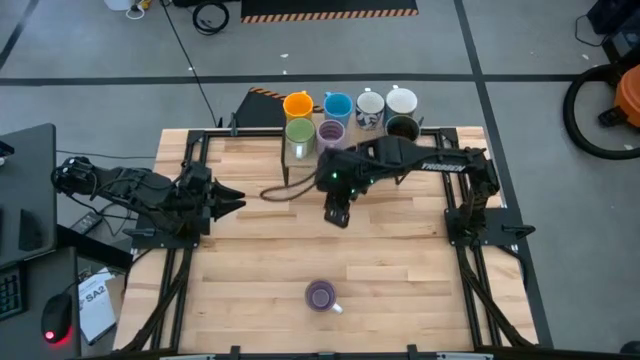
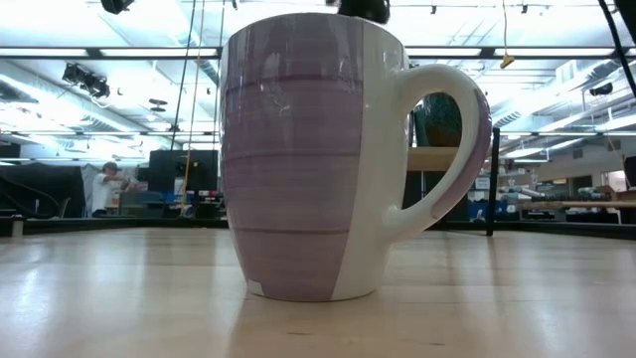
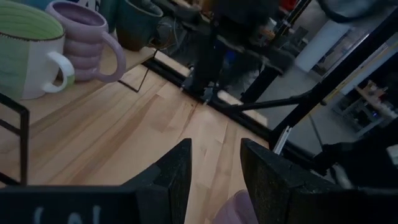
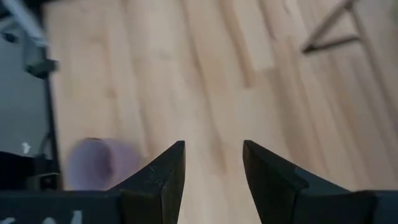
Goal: Place coffee mugs
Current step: Put the purple and white mug on the shelf
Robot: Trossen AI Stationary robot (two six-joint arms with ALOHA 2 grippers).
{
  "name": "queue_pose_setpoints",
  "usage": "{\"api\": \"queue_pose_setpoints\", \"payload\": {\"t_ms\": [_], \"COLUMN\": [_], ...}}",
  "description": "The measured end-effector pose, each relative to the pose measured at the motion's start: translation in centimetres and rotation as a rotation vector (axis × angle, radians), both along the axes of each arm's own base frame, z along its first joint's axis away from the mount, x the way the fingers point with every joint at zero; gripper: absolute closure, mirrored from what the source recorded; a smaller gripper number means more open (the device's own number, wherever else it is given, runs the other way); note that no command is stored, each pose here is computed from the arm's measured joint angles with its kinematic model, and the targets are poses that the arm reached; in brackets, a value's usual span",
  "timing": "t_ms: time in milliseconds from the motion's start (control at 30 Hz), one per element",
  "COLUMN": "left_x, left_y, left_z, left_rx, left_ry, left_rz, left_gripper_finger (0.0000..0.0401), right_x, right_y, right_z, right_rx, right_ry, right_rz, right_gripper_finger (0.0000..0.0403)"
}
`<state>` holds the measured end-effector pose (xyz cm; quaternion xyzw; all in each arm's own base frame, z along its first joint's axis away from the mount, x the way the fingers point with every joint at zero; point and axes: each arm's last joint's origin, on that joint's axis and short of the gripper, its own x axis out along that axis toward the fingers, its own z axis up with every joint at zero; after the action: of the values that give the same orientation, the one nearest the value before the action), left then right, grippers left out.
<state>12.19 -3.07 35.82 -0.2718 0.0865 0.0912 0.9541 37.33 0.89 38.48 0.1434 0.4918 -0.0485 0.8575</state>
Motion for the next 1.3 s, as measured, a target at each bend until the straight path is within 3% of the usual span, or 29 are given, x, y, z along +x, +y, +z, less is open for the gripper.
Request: {"api": "queue_pose_setpoints", "payload": {"t_ms": [267,633,967,1300], "left_x": [0.1,0.5,2.4,2.9], "left_y": [0.0,-0.2,-0.8,-1.0], "left_z": [0.2,0.0,-0.9,-0.5], "left_rx": [-0.081,-0.205,-0.272,-0.413], "left_ry": [-0.028,-0.032,0.015,-0.051], "left_rz": [0.012,0.052,0.105,0.117], "left_gripper_finger": [0.0259,0.0259,0.0259,0.0259], "right_x": [0.5,0.5,1.0,-0.1], "right_y": [5.4,12.2,16.1,18.7], "right_z": [0.7,-1.6,-4.8,-4.8], "right_rx": [0.007,-0.106,-0.11,-0.249], "right_ry": [-0.129,-0.093,-0.009,-0.068], "right_rz": [0.143,0.348,0.536,0.834], "right_gripper_finger": [0.0236,0.0236,0.0228,0.0221]}}
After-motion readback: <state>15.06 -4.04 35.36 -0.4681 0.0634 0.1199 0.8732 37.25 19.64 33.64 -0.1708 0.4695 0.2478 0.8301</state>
